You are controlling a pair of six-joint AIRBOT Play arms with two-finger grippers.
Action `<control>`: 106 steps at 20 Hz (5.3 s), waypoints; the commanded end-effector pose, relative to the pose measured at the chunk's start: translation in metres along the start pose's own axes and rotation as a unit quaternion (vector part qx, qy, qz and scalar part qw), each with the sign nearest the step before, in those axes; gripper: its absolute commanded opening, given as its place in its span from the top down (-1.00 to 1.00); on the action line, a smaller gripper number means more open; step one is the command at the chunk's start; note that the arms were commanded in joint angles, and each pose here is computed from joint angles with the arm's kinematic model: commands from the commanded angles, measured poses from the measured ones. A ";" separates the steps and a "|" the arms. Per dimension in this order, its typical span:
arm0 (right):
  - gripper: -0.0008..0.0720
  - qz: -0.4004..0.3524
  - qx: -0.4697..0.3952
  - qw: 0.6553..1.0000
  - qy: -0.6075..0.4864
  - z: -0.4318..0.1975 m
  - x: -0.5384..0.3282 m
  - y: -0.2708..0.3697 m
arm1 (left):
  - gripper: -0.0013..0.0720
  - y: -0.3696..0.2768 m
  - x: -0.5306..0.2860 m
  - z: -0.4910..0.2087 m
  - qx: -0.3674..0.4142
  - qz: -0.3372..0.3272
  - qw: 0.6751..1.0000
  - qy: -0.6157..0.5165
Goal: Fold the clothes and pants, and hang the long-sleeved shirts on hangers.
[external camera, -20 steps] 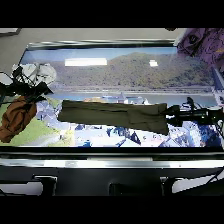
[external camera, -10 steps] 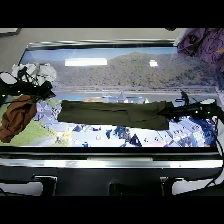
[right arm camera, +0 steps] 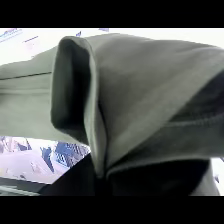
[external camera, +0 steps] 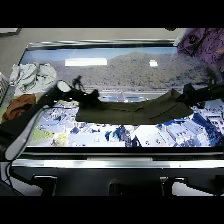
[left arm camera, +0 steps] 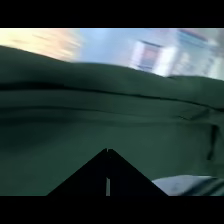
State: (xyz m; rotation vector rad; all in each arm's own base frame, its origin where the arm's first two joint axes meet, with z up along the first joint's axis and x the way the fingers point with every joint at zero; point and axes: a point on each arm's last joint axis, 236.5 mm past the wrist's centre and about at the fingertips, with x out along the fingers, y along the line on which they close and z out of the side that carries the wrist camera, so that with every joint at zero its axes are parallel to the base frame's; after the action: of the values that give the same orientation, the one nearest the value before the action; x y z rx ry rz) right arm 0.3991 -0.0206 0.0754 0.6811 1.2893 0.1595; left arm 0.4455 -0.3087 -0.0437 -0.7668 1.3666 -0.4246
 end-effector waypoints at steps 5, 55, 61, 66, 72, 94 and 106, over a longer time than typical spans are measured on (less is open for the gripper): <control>0.90 -0.027 -0.026 0.998 -0.046 0.010 -0.066 0.030 | 0.93 -0.130 0.141 -0.108 -0.050 -0.135 0.988 0.059; -0.70 0.073 -0.228 0.969 -0.066 -0.035 0.060 0.277 | 0.92 0.076 -0.344 0.124 0.023 0.240 0.947 -0.213; -0.70 0.028 -0.130 0.991 -0.031 0.026 -0.002 0.100 | 0.92 0.076 -0.344 0.124 0.023 0.240 0.947 -0.213; -0.69 0.104 -0.044 0.993 0.029 -0.003 0.067 0.032 | 0.92 0.076 -0.344 0.125 0.023 0.239 0.947 -0.215; -0.61 0.132 -0.006 0.988 0.079 -0.038 0.159 0.016 | 0.92 0.076 -0.344 0.125 0.023 0.239 0.947 -0.215; 0.90 0.141 -0.034 0.989 -0.013 0.057 0.119 0.109 | 0.92 0.078 -0.342 0.124 0.022 0.240 0.947 -0.211; 0.90 0.166 0.092 0.944 -0.271 0.201 -0.069 0.068 | 0.92 0.079 -0.341 0.122 0.020 0.242 0.948 -0.205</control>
State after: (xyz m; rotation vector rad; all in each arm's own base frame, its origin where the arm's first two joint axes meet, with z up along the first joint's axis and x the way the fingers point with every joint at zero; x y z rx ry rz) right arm 0.5705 -0.0313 0.1581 0.9565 0.7954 0.1941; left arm 0.4908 0.0069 0.1469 -0.4287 1.0886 0.0936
